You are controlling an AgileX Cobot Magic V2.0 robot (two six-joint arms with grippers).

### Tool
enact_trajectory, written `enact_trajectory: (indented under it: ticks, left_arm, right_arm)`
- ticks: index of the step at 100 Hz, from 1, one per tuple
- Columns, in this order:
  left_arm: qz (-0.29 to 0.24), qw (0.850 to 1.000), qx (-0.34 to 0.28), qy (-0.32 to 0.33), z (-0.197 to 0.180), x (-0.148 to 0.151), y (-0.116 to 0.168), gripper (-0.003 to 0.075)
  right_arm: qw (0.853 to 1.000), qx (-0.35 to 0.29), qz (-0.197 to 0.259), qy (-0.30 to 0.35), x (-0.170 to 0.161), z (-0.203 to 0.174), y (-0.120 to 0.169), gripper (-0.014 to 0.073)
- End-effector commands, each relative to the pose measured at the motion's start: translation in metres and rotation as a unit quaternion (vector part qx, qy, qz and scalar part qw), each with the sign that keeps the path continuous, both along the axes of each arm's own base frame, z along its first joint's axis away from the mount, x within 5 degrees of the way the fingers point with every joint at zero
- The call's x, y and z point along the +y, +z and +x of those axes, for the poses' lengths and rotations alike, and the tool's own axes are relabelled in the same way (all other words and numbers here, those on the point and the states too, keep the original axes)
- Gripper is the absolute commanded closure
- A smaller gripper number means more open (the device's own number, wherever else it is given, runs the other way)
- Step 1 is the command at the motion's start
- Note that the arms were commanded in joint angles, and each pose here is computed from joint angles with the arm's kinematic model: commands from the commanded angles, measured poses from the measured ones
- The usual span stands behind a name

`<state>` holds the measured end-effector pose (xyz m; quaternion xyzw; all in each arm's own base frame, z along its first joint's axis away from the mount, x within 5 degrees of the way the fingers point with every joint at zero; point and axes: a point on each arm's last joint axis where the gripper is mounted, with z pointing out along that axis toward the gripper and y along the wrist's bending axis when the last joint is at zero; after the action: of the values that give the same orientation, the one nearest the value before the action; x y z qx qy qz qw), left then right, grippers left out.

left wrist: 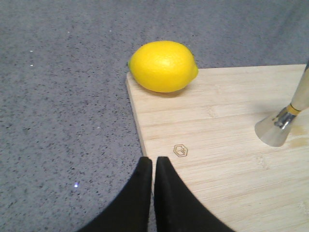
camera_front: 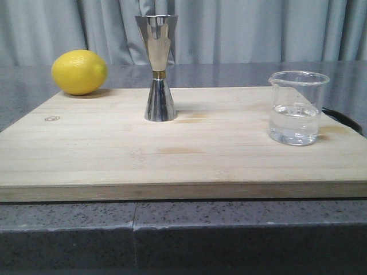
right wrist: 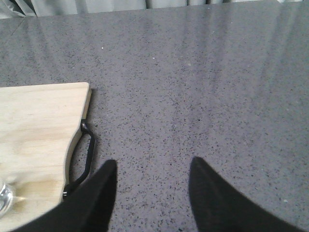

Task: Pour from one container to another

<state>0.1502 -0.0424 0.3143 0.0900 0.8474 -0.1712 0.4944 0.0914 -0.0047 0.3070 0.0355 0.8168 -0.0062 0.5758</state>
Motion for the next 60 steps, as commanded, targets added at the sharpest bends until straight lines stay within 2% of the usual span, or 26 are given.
enact_trajectory:
  ticks: [1,7,14,26,33,41,54,60]
  left_arm:
    - [-0.018,0.999,-0.044,-0.006,0.008,-0.003,0.015,0.0682]
    - [-0.010,0.999,-0.047,-0.023,0.011,-0.006,0.013,0.0610]
    - [0.006,0.998,-0.049,-0.044,0.014,-0.008,0.011,0.0475]
    - [0.037,0.996,-0.042,-0.072,0.019,-0.010,0.004,0.0155]
    - [0.032,0.996,-0.033,-0.071,0.022,-0.011,0.002,0.0038]
    - [0.012,0.997,-0.024,-0.068,0.025,-0.013,0.000,0.0013]
    - [-0.080,0.996,-0.006,-0.045,0.035,-0.018,0.000,0.0050]
    - [-0.063,0.996,-0.021,-0.058,0.041,-0.019,-0.002,0.0055]
  right_arm:
    - [0.999,-0.053,-0.007,0.003,0.000,0.007,0.018,0.0160]
    - [0.998,-0.053,-0.007,0.011,0.002,0.007,0.018,0.0158]
    - [0.998,-0.054,-0.006,0.027,0.005,0.007,0.018,0.0158]
    - [0.996,-0.061,-0.005,0.057,0.011,0.007,0.018,0.0158]
    - [0.995,-0.066,-0.014,0.068,0.012,0.007,0.019,0.0158]
    - [0.995,-0.066,-0.019,0.072,0.013,0.007,0.019,0.0158]
    - [0.996,-0.054,-0.020,0.074,0.014,0.012,0.013,0.0158]
    - [0.995,-0.052,-0.020,0.080,0.016,0.016,0.006,0.0158]
